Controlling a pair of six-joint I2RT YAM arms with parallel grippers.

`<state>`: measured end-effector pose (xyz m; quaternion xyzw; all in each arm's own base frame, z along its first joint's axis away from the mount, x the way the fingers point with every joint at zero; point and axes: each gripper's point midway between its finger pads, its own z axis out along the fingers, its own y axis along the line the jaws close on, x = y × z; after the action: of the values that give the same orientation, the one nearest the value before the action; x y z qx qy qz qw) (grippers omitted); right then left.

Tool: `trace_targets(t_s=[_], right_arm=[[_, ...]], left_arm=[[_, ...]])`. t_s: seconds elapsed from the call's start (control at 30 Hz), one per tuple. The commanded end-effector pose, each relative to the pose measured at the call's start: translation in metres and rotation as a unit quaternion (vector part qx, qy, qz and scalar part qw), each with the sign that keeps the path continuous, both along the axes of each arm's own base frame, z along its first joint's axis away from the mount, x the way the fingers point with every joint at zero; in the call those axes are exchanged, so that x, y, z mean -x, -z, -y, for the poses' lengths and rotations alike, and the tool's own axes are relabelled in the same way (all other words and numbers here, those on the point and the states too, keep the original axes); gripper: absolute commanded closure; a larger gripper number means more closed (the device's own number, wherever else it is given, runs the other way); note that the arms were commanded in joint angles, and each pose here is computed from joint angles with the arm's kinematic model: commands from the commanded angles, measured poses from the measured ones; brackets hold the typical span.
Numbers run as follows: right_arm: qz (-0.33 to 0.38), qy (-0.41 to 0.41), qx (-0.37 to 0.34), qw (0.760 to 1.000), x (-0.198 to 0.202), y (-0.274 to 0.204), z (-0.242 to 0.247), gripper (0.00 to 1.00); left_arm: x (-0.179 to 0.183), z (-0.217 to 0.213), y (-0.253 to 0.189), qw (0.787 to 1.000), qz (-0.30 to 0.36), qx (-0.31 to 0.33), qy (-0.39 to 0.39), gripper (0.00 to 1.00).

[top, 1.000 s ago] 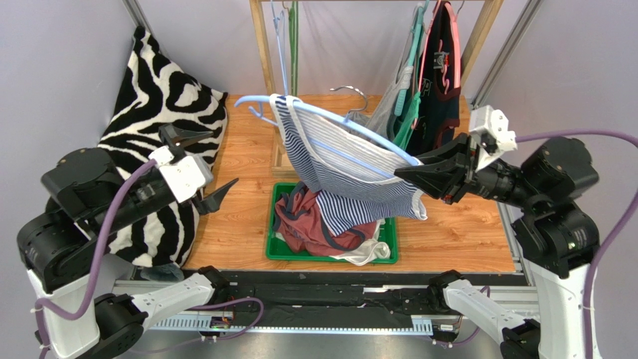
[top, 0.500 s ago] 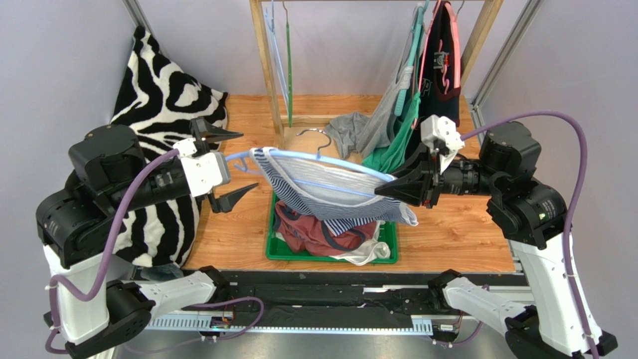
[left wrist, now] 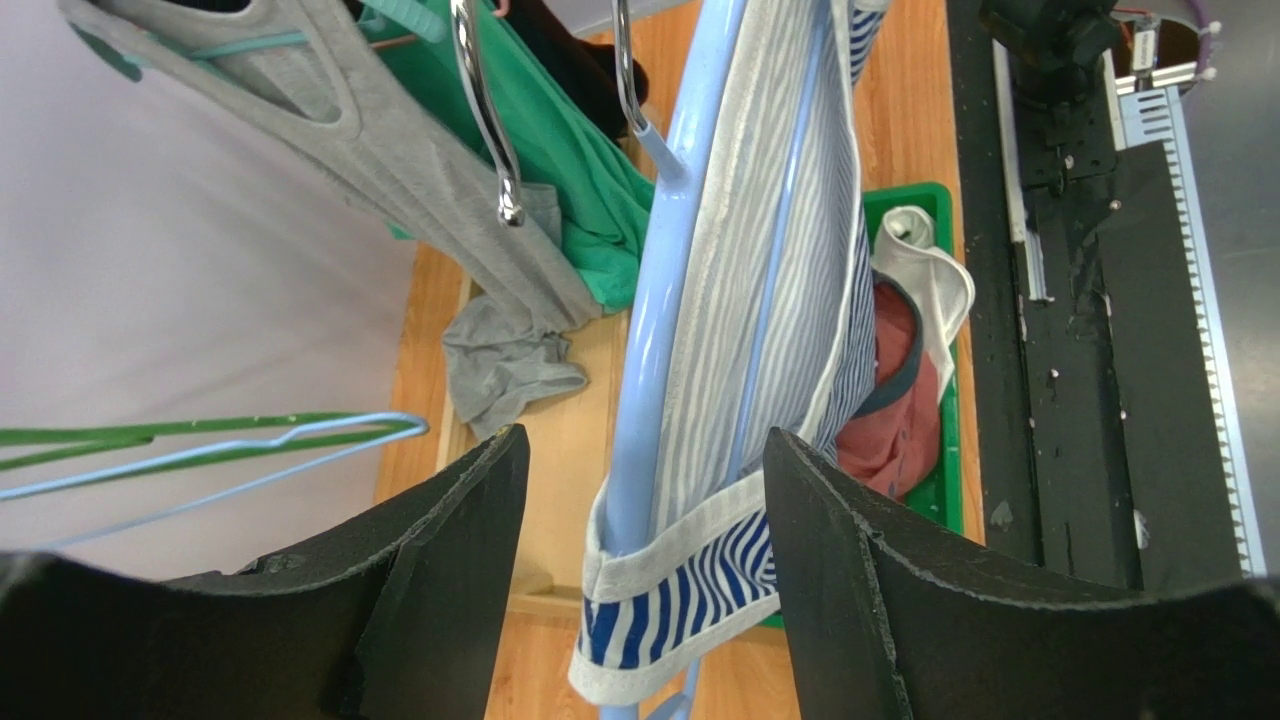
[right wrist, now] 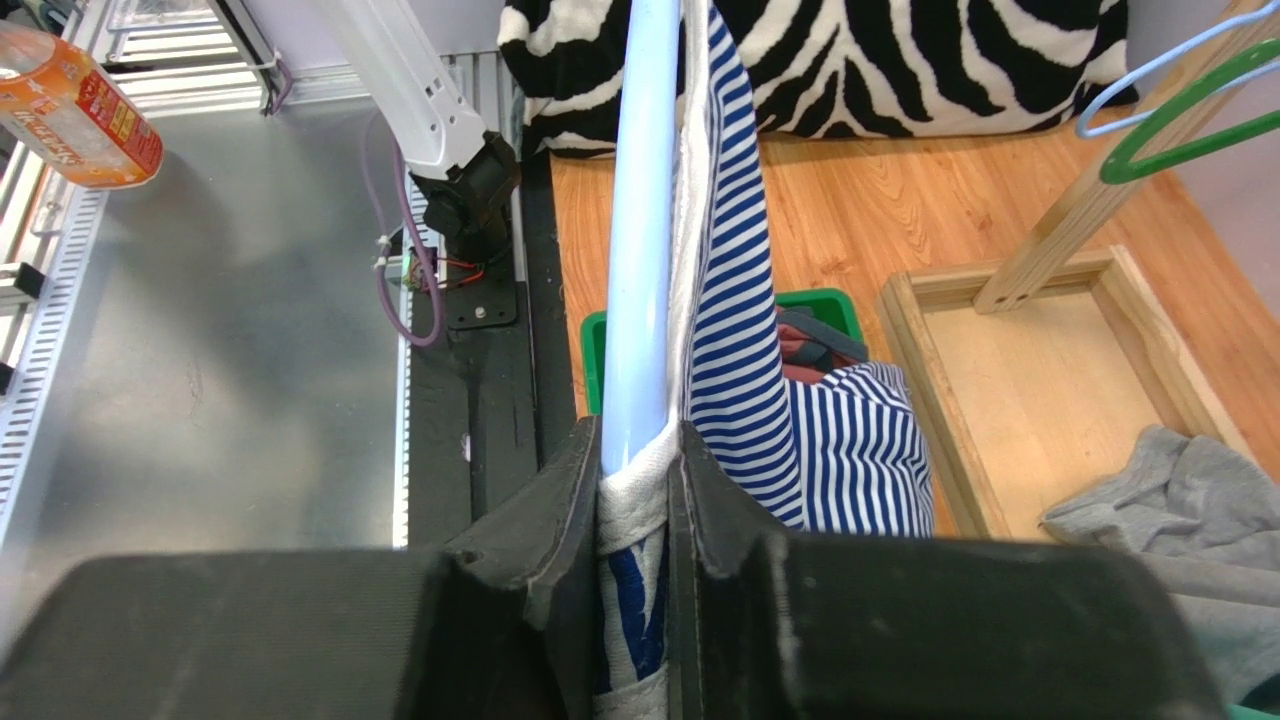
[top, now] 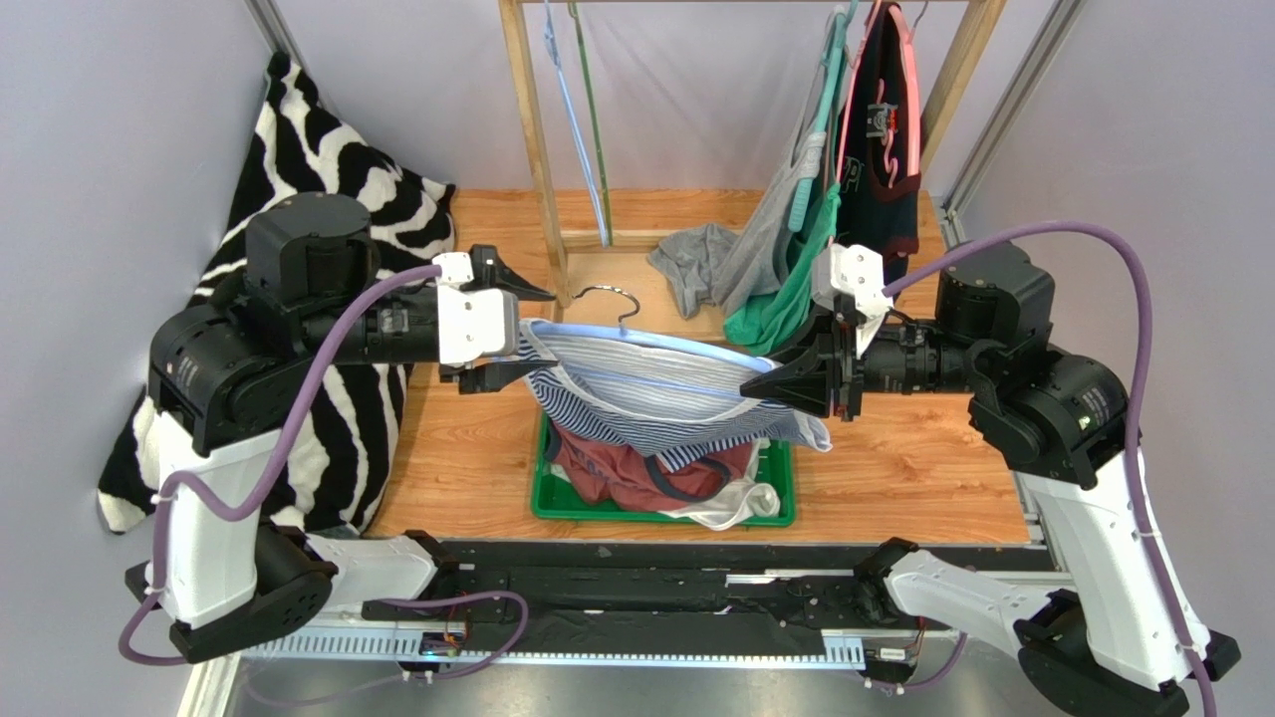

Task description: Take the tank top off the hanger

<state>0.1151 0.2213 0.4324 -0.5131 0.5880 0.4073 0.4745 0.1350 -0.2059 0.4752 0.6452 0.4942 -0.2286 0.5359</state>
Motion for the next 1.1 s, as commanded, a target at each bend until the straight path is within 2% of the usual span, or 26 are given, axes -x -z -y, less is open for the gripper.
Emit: trace_targets(t_s=[0.0, 0.13, 0.2, 0.23, 0.27, 0.33, 0.37, 0.47, 0.6, 0.67, 0.7, 0.73, 0.77, 0.83, 0.9, 0.97, 1.0, 1.03, 1.07], right_arm=[[0.059, -0.004, -0.03, 0.998, 0.008, -0.029, 0.005, 1.0], [0.06, 0.001, -0.028, 0.998, 0.008, -0.027, 0.006, 1.0], [0.061, -0.001, -0.029, 0.998, 0.008, -0.027, 0.006, 1.0], [0.061, 0.0, -0.03, 0.998, 0.007, -0.028, 0.005, 1.0], [0.061, -0.001, -0.031, 0.998, 0.007, -0.029, 0.005, 1.0], [0.062, -0.002, -0.034, 0.998, 0.005, -0.03, 0.003, 1.0], [0.062, -0.001, -0.034, 0.998, 0.003, -0.03, 0.002, 1.0], [0.064, -0.005, -0.036, 0.997, 0.003, -0.033, 0.001, 1.0], [0.066, -0.006, -0.035, 0.997, 0.003, -0.032, -0.001, 1.0], [0.066, -0.007, -0.036, 0.997, 0.003, -0.032, -0.001, 1.0], [0.067, -0.008, -0.035, 0.997, 0.002, -0.031, -0.002, 1.0], [0.067, -0.007, -0.035, 0.997, 0.002, -0.031, -0.002, 1.0], [0.067, -0.006, -0.034, 0.997, 0.001, -0.031, -0.002, 1.0], [0.069, -0.006, -0.035, 0.997, 0.001, -0.031, -0.002, 1.0], [0.07, -0.007, -0.034, 0.997, 0.002, -0.031, -0.002, 1.0], [0.07, -0.006, -0.034, 0.997, 0.001, -0.03, -0.002, 1.0], [0.07, -0.006, -0.032, 0.997, 0.001, -0.029, -0.002, 1.0], [0.071, -0.005, -0.033, 0.997, 0.0, -0.029, -0.002, 1.0], [0.072, 0.0, -0.032, 0.997, -0.001, -0.029, -0.002, 1.0]], left_arm=[[0.046, -0.026, 0.057, 0.988, -0.115, -0.098, 0.039, 0.32], [0.044, -0.024, 0.055, 0.989, -0.109, -0.091, 0.041, 0.31], [0.043, -0.023, 0.057, 0.989, -0.111, -0.092, 0.044, 0.36], [0.044, -0.022, 0.058, 0.988, -0.113, -0.092, 0.046, 0.4], [0.044, -0.02, 0.06, 0.987, -0.118, -0.093, 0.05, 0.58], [0.044, -0.016, 0.065, 0.984, -0.14, -0.097, 0.056, 0.77], [0.044, -0.015, 0.069, 0.982, -0.15, -0.102, 0.06, 0.79], [0.043, -0.01, 0.076, 0.976, -0.175, -0.114, 0.066, 0.77], [0.04, -0.005, 0.073, 0.976, -0.175, -0.11, 0.072, 0.75], [0.039, -0.001, 0.072, 0.975, -0.179, -0.107, 0.075, 0.68], [0.039, 0.0, 0.072, 0.974, -0.184, -0.107, 0.077, 0.61], [0.04, 0.002, 0.074, 0.973, -0.187, -0.109, 0.08, 0.51], [0.041, 0.003, 0.075, 0.972, -0.192, -0.111, 0.082, 0.46], [0.041, 0.004, 0.077, 0.969, -0.202, -0.116, 0.083, 0.41], [0.041, 0.005, 0.079, 0.969, -0.202, -0.12, 0.082, 0.42], [0.04, 0.004, 0.079, 0.969, -0.199, -0.12, 0.082, 0.56], [0.04, 0.004, 0.078, 0.97, -0.194, -0.119, 0.084, 0.66], [0.04, 0.004, 0.076, 0.971, -0.192, -0.117, 0.084, 0.84], [0.04, 0.004, 0.074, 0.972, -0.187, -0.115, 0.082, 0.9]])
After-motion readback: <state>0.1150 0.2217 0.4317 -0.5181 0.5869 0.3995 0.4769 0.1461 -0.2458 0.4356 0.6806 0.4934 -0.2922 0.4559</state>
